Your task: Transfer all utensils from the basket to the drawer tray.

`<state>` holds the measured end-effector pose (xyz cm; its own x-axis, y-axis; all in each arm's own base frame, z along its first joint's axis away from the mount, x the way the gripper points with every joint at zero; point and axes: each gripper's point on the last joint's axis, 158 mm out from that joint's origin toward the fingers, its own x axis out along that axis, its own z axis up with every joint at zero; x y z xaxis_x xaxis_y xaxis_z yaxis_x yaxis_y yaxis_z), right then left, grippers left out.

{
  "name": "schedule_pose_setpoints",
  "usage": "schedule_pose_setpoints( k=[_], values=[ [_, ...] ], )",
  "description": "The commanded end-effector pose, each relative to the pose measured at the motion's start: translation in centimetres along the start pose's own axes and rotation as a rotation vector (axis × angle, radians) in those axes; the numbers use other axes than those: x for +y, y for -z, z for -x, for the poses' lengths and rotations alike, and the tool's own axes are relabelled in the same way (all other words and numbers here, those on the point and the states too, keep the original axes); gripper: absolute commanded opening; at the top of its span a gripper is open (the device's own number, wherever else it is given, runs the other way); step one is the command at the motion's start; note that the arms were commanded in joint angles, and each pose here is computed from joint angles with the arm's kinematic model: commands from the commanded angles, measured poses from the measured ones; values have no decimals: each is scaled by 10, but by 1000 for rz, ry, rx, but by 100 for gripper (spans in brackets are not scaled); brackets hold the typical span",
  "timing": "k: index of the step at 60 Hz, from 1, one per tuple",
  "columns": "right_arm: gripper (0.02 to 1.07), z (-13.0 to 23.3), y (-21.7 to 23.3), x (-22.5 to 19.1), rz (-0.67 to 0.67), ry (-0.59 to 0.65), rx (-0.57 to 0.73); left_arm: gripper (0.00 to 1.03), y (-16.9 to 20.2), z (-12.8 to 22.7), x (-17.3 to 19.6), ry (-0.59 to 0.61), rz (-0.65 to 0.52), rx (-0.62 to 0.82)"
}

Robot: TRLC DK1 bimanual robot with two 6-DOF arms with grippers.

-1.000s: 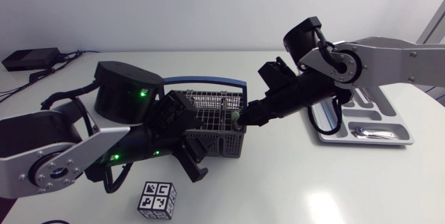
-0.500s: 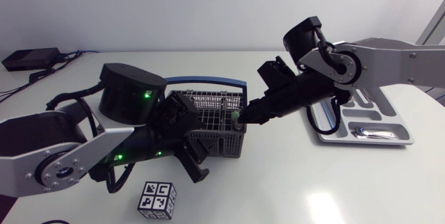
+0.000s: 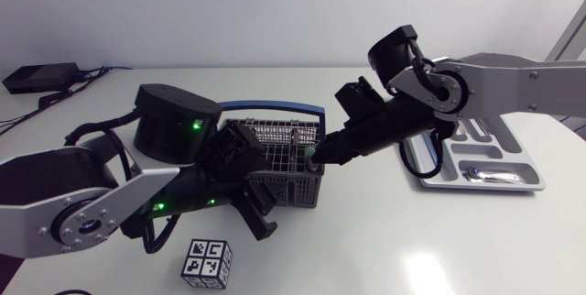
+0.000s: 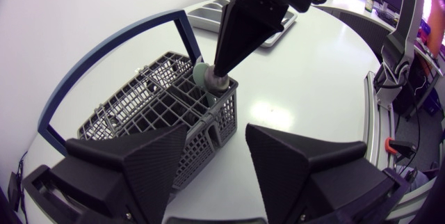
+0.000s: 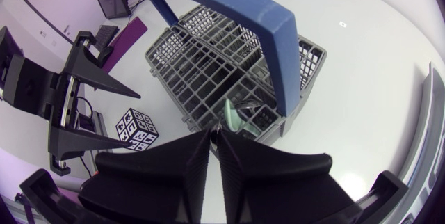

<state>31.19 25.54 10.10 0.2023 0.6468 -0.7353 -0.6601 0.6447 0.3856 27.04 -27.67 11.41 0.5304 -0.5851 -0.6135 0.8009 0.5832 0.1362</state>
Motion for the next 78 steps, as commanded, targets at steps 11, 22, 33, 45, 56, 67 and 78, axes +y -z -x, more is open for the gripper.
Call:
schedule_pose_setpoints(
  k=[11, 22, 33, 45, 56, 67, 78],
  values=[
    [17, -13, 17, -1, -32, -6, 46, 60, 8, -5, -2, 11, -4, 18],
    [8, -16, 19, -2, -31, -8, 52, 60, 9, -5, -2, 11, -4, 20],
    [8, -7, 13, 4, -20, -11, 29, 60, 9, -5, -2, 12, -4, 23],
    [8, 9, 4, 17, -6, -42, 1, 60, 11, -7, -2, 13, -4, 28],
    [8, 28, -6, 28, -8, -85, -34, 60, 14, -8, -2, 14, -2, 39],
    [8, 51, -17, 42, -12, -139, -62, 60, 15, -8, -2, 15, -2, 42],
    [8, 81, -33, 58, -29, -239, -116, 60, 15, -8, -2, 14, -2, 45]
  ],
)
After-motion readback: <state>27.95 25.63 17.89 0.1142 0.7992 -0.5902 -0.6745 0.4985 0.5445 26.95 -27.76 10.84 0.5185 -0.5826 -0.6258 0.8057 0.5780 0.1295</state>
